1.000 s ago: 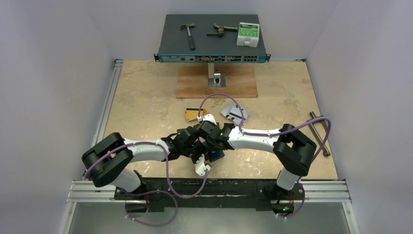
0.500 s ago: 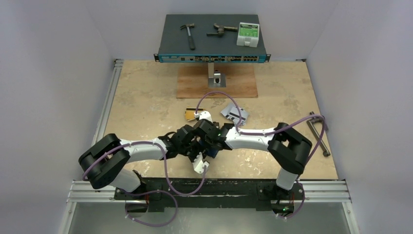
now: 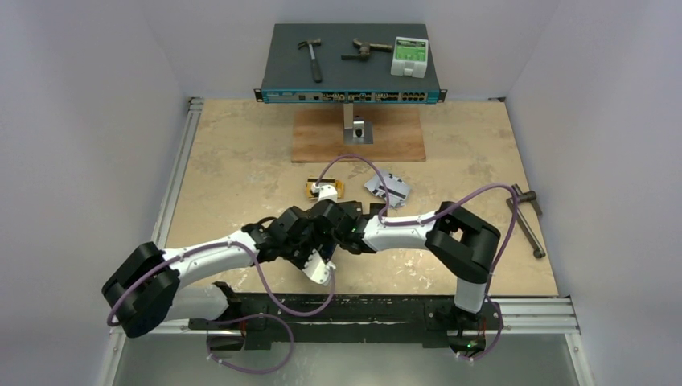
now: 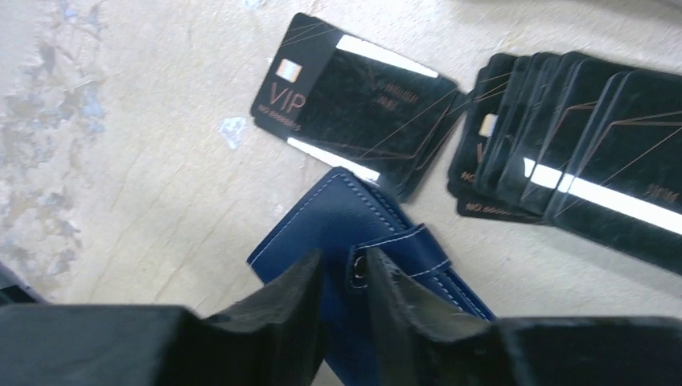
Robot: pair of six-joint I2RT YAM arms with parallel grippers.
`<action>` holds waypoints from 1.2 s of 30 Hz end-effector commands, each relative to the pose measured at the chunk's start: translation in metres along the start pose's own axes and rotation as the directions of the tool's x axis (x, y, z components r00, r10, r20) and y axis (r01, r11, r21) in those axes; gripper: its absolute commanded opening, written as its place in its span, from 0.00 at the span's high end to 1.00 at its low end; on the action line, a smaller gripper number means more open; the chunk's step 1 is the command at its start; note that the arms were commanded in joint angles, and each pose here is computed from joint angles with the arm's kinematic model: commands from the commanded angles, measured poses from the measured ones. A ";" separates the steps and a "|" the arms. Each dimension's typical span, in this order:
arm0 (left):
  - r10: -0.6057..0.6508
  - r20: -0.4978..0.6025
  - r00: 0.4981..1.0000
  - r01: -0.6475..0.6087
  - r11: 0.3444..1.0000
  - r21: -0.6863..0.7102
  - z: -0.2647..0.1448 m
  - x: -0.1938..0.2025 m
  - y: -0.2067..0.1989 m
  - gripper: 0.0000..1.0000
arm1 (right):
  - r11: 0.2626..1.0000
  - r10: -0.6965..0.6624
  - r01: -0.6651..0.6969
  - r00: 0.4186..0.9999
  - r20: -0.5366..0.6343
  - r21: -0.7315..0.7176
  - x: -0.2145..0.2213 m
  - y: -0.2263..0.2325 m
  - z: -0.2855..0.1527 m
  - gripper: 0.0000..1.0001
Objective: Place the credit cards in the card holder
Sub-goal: Close the card holder at the center of the board, then reset both arms
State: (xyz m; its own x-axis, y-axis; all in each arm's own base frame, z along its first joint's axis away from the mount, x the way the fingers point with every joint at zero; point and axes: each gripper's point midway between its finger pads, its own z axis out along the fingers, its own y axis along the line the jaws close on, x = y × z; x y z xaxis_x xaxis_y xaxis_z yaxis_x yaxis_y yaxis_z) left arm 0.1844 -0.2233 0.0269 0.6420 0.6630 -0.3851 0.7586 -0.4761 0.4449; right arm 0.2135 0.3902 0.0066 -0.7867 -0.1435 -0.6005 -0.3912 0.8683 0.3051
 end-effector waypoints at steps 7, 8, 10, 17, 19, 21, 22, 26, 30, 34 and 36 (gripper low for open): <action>-0.347 0.049 0.937 0.350 0.928 -0.126 -0.068 -0.019 0.046 0.59 | 0.931 -0.021 0.239 0.792 -0.610 0.277 0.202 -0.093 -0.075 0.47; -0.394 0.061 0.917 0.399 0.907 -0.136 -0.076 -0.019 0.049 0.53 | 0.927 -0.022 0.241 0.798 -0.602 0.286 0.199 -0.094 -0.076 0.45; -0.472 0.082 0.878 0.479 0.864 -0.155 -0.091 -0.018 0.052 0.52 | 0.921 -0.017 0.242 0.808 -0.589 0.305 0.195 -0.095 -0.077 0.42; -0.699 0.181 0.692 0.713 0.624 -0.318 -0.152 0.024 0.076 0.49 | 0.913 -0.018 0.209 0.878 -0.477 0.350 0.159 -0.089 -0.090 0.38; -0.750 0.203 0.629 0.763 0.546 -0.346 -0.170 0.035 0.085 0.49 | 0.919 -0.028 0.196 0.897 -0.441 0.341 0.142 -0.080 -0.096 0.34; -0.800 0.221 0.558 0.811 0.469 -0.351 -0.184 0.042 0.092 0.49 | 0.929 -0.033 0.178 0.914 -0.404 0.326 0.123 -0.067 -0.102 0.25; -0.814 0.228 0.534 0.826 0.445 -0.346 -0.188 0.044 0.094 0.49 | 0.937 -0.041 0.170 0.922 -0.386 0.306 0.114 -0.058 -0.105 0.22; -0.830 0.280 0.483 0.849 0.365 -0.383 -0.200 0.052 0.102 0.48 | 0.944 -0.054 0.145 0.953 -0.298 0.295 0.077 -0.044 -0.114 0.15; -0.835 0.336 0.436 0.861 0.278 -0.425 -0.212 0.063 0.110 0.46 | 0.947 -0.010 0.075 0.979 -0.202 0.314 0.038 -0.051 -0.117 0.12; -0.837 0.379 0.394 0.868 0.203 -0.453 -0.225 0.074 0.118 0.41 | 0.944 0.022 0.002 0.997 -0.070 0.331 -0.017 -0.060 -0.125 0.10; -0.836 0.396 0.380 0.871 0.179 -0.459 -0.231 0.077 0.123 0.36 | 0.942 0.047 -0.043 0.999 -0.004 0.333 -0.049 -0.067 -0.133 0.10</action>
State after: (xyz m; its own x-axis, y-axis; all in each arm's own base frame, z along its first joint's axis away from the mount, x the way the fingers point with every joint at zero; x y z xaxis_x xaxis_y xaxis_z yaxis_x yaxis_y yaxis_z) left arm 0.2850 -0.1021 0.2085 -0.3657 0.4987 -0.7859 0.7063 0.6986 0.1146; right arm 0.1671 0.2782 0.0520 -0.8765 -0.1968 -0.4393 -0.2286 0.9733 0.0201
